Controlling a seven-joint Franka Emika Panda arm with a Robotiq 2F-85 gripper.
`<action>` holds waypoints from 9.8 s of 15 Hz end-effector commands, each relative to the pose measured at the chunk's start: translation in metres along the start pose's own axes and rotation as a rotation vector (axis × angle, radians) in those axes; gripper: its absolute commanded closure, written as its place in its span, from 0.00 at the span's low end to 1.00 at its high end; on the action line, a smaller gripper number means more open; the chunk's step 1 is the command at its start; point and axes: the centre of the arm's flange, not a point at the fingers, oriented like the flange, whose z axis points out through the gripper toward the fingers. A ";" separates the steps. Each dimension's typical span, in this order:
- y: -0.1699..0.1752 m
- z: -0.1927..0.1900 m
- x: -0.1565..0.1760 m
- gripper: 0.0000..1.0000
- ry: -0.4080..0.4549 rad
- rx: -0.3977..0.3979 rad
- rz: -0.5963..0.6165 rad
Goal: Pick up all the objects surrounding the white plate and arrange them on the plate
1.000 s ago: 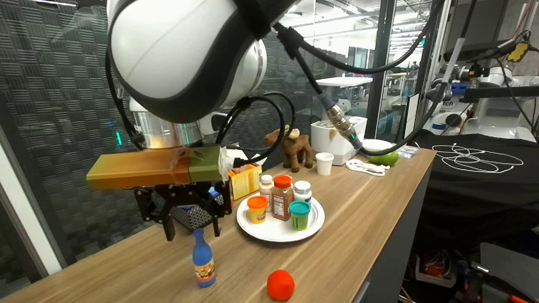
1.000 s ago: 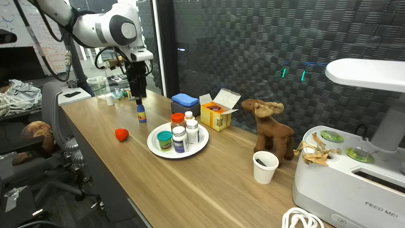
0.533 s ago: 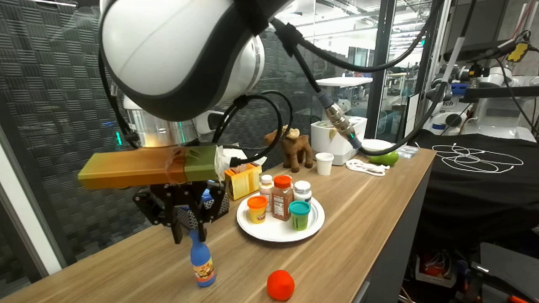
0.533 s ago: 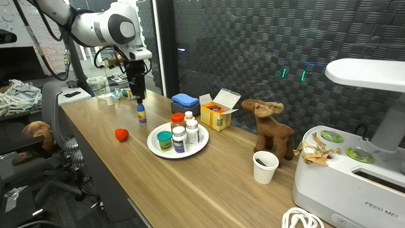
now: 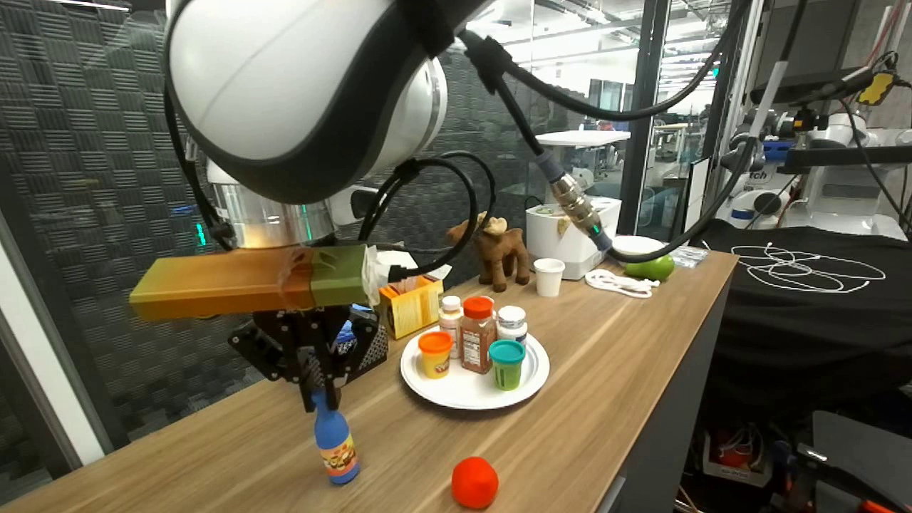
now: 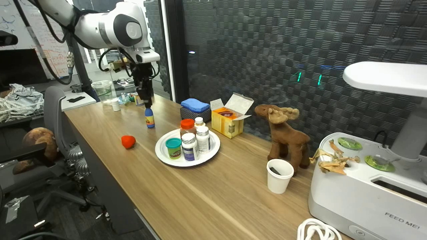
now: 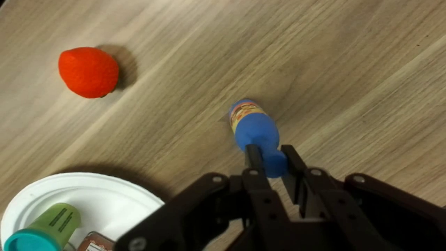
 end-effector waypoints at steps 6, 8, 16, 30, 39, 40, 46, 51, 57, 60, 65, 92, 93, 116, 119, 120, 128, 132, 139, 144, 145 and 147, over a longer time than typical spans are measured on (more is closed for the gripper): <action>0.021 -0.045 0.006 0.95 0.130 0.015 0.057; 0.031 -0.053 0.012 0.95 0.166 0.016 0.090; 0.081 -0.047 0.030 0.95 0.248 0.043 0.175; 0.147 -0.029 0.049 0.95 0.283 0.119 0.280; 0.164 -0.011 0.049 0.95 0.262 0.093 0.306; 0.166 -0.008 0.049 0.95 0.259 0.090 0.308; 0.183 0.005 0.046 0.95 0.237 0.070 0.333; 0.195 0.004 0.048 0.95 0.235 0.088 0.365; 0.208 0.010 0.052 0.95 0.222 0.103 0.404; 0.209 0.010 0.054 0.55 0.219 0.111 0.407; 0.214 0.014 0.052 0.18 0.215 0.100 0.409; 0.152 0.015 -0.038 0.00 0.082 0.122 0.070; 0.149 0.021 -0.047 0.00 0.054 0.122 0.041; 0.147 0.054 -0.042 0.75 0.006 0.216 -0.068; 0.147 0.046 -0.021 0.75 0.070 0.206 0.007; 0.148 0.046 -0.009 0.75 0.102 0.196 0.027; 0.137 0.045 0.057 0.75 0.261 0.180 0.125; 0.120 0.043 0.054 0.23 0.306 0.173 0.100; 0.128 0.023 0.037 0.72 0.401 0.172 0.070; 0.131 -0.015 0.023 0.24 0.370 0.212 0.056; 0.136 -0.027 0.016 0.15 0.362 0.199 0.063; 0.150 -0.055 0.004 0.01 0.305 0.174 0.040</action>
